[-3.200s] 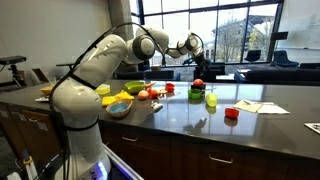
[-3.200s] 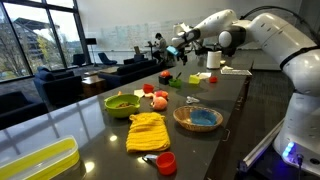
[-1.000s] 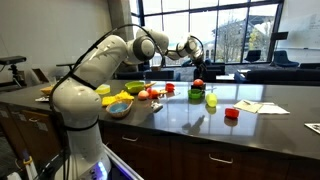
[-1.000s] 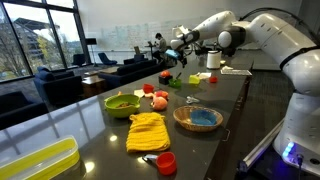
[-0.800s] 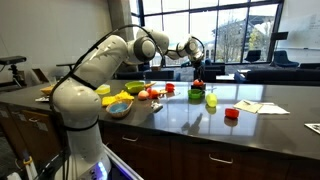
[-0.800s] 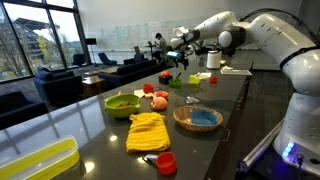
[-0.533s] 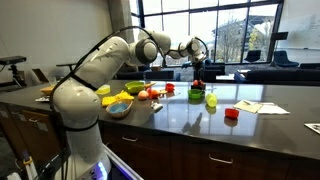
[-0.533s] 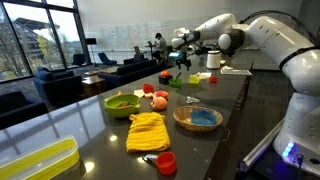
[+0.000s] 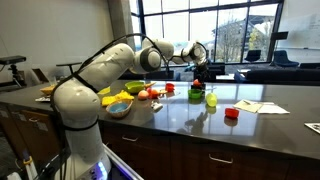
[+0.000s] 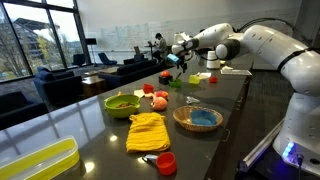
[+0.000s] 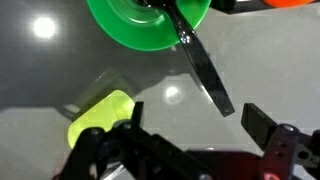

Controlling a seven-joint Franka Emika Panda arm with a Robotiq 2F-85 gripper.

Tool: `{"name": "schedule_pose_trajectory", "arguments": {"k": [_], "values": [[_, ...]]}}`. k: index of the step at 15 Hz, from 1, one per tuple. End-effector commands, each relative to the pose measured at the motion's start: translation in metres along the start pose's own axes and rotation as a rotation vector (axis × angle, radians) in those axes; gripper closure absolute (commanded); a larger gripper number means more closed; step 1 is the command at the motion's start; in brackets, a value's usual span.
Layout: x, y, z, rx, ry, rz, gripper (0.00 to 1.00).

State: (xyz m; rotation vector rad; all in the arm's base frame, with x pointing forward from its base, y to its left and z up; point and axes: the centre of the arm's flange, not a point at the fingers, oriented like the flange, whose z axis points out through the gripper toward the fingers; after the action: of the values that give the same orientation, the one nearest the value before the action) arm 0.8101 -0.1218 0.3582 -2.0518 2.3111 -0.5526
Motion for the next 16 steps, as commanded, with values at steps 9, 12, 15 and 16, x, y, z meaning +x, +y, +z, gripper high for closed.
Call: {"name": "schedule_pose_trajectory", "arguments": {"k": [9, 12, 15, 16], "values": [[-0.012, -0.039, 0.031, 0.062, 0.085, 0.048, 0.00], [-0.012, -0.043, 0.040, 0.050, 0.103, 0.044, 0.00], [-0.011, -0.045, 0.046, 0.036, 0.121, 0.040, 0.00], [-0.011, -0.045, 0.048, 0.033, 0.122, 0.038, 0.00]]}}
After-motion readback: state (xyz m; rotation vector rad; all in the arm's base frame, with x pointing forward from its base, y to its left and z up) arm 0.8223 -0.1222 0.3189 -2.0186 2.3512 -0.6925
